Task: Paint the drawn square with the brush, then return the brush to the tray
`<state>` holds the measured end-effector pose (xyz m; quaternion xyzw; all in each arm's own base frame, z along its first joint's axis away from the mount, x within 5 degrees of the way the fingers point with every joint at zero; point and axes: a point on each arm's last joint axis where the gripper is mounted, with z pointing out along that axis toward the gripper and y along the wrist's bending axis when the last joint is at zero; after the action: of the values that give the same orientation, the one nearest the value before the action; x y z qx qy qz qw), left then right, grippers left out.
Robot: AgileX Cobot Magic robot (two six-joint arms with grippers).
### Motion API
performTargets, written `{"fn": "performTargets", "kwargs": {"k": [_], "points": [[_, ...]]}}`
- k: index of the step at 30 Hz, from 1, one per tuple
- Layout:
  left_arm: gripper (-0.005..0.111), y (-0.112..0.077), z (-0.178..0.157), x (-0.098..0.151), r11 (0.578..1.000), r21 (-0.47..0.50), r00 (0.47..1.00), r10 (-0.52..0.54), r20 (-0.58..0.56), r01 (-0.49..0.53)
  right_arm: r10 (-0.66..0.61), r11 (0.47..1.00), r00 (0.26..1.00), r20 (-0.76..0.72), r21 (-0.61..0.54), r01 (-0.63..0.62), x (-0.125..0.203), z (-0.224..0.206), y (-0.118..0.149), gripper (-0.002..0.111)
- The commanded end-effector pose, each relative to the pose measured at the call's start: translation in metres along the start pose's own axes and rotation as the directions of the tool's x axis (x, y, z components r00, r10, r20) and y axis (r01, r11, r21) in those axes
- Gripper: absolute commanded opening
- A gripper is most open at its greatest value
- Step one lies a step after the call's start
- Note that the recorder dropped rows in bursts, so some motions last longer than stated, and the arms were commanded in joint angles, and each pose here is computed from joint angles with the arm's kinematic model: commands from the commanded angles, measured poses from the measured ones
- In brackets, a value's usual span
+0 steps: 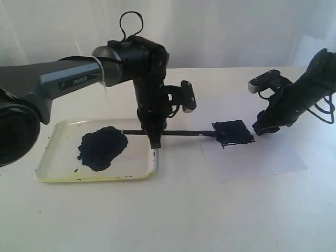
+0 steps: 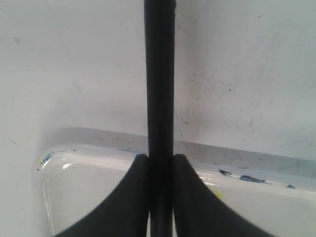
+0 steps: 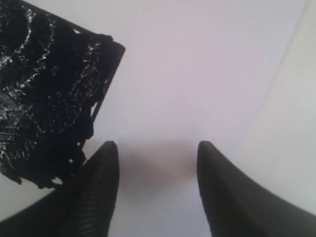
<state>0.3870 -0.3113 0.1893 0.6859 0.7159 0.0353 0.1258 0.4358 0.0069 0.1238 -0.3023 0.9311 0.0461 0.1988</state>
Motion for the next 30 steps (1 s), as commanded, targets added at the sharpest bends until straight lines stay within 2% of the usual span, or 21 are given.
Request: {"fn": "performTargets", "kwargs": {"k": [1, 14, 19, 22, 30], "points": [[0.0, -0.005, -0.009, -0.005, 0.999, 0.032, 0.999, 0.007, 0.051, -0.008, -0.017, 1.0, 1.0, -0.026, -0.01, 0.017, 0.005, 0.007, 0.001, 0.047], [0.0, -0.009, -0.01, -0.012, 0.997, 0.072, 0.993, 0.002, 0.122, -0.01, -0.014, 1.0, 1.0, -0.024, -0.012, 0.014, 0.005, 0.007, 0.001, 0.047], [0.0, -0.017, -0.008, -0.018, 0.997, 0.055, 0.996, 0.047, 0.075, -0.051, -0.014, 1.0, 1.0, -0.024, -0.012, 0.014, 0.005, 0.007, 0.001, 0.047], [0.0, -0.018, -0.007, -0.02, 0.998, -0.01, 0.998, 0.063, 0.016, -0.062, -0.014, 1.0, 1.0, -0.025, -0.013, 0.013, 0.005, 0.007, 0.001, 0.047], [0.0, -0.017, 0.001, -0.019, 0.997, -0.023, 0.997, 0.077, -0.006, -0.077, -0.014, 1.0, 1.0, -0.025, -0.013, 0.013, 0.005, 0.007, 0.001, 0.047]]}}
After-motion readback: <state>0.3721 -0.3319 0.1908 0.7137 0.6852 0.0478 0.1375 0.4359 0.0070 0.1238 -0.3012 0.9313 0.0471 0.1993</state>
